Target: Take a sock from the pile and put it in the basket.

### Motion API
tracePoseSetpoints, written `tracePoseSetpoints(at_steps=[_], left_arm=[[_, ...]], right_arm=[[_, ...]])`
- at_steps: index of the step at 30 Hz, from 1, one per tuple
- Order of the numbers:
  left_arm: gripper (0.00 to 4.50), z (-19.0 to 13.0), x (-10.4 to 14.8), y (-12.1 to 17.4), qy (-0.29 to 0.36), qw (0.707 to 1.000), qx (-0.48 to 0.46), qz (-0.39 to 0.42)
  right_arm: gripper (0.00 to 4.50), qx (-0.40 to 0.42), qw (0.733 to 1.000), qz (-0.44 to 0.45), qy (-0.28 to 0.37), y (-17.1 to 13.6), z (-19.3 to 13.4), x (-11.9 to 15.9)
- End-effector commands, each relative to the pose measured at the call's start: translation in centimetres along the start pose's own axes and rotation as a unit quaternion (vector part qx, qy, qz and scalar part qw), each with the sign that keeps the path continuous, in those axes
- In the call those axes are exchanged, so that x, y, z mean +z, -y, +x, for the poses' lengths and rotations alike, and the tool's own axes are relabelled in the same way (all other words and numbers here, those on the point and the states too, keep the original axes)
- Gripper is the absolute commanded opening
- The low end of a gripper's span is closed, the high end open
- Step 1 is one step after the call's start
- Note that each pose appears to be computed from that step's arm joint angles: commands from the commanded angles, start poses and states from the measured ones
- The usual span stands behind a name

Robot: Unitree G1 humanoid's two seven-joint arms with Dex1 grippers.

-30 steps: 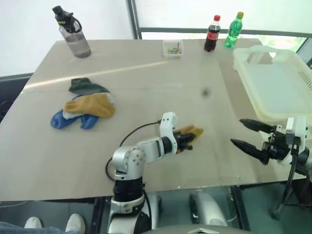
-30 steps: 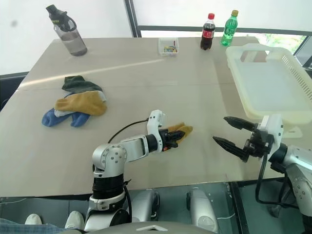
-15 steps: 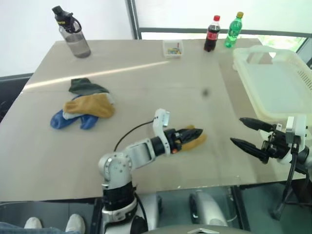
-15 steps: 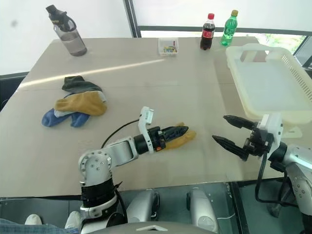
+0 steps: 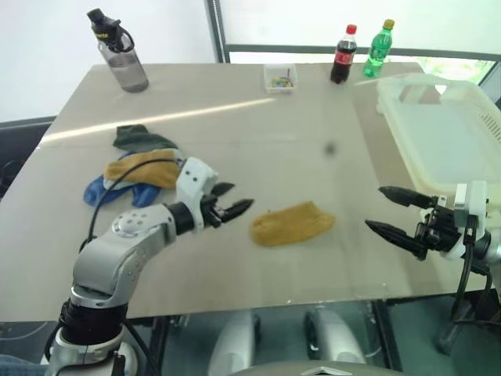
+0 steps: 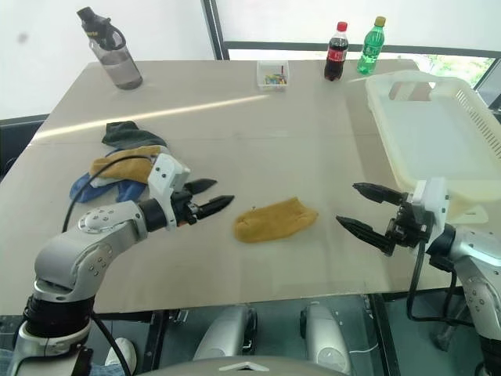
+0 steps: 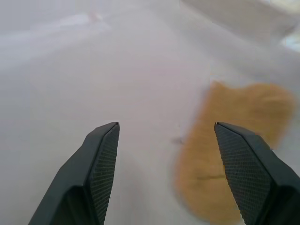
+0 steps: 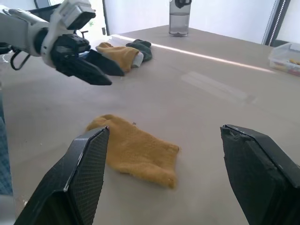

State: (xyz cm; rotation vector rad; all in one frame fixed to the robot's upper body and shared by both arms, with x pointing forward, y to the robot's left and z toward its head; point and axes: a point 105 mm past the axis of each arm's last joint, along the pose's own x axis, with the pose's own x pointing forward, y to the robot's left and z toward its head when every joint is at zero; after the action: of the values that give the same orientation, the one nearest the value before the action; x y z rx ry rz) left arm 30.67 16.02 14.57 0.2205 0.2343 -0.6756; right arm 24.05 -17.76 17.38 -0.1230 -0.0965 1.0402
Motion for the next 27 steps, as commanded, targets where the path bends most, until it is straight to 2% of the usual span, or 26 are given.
tracePoseSetpoints(at_steps=[1, 4, 9, 19, 27], left_arm=[[3.4, -0.1, -0.6, -2.2, -0.004, 0.995, 0.059, 0.083], [3.4, -0.1, -1.6, -3.4, -0.024, 0.989, 0.091, 0.116], [3.4, -0.1, -2.0, -5.1, -0.028, 0.981, 0.143, 0.125], [3.4, -3.0, -2.6, -9.1, -0.063, 0.947, 0.246, 0.197], [3.4, -2.6, -4.8, -10.2, -0.098, 0.933, 0.272, 0.215]], right_arm=[[3.86, 0.01, 1.0, -0.014, 0.005, -0.1, 0.1, 0.6], [3.86, 0.015, 1.0, -0.018, -0.008, -0.1, 0.2, 0.4], [3.86, 0.013, 0.999, -0.023, -0.018, 0.2, 0.2, 0.5], [3.86, 0.004, 0.999, -0.018, -0.026, 0.3, -0.2, 0.1], [3.86, 0.002, 1.0, -0.017, -0.021, 0.6, 0.0, 0.1]])
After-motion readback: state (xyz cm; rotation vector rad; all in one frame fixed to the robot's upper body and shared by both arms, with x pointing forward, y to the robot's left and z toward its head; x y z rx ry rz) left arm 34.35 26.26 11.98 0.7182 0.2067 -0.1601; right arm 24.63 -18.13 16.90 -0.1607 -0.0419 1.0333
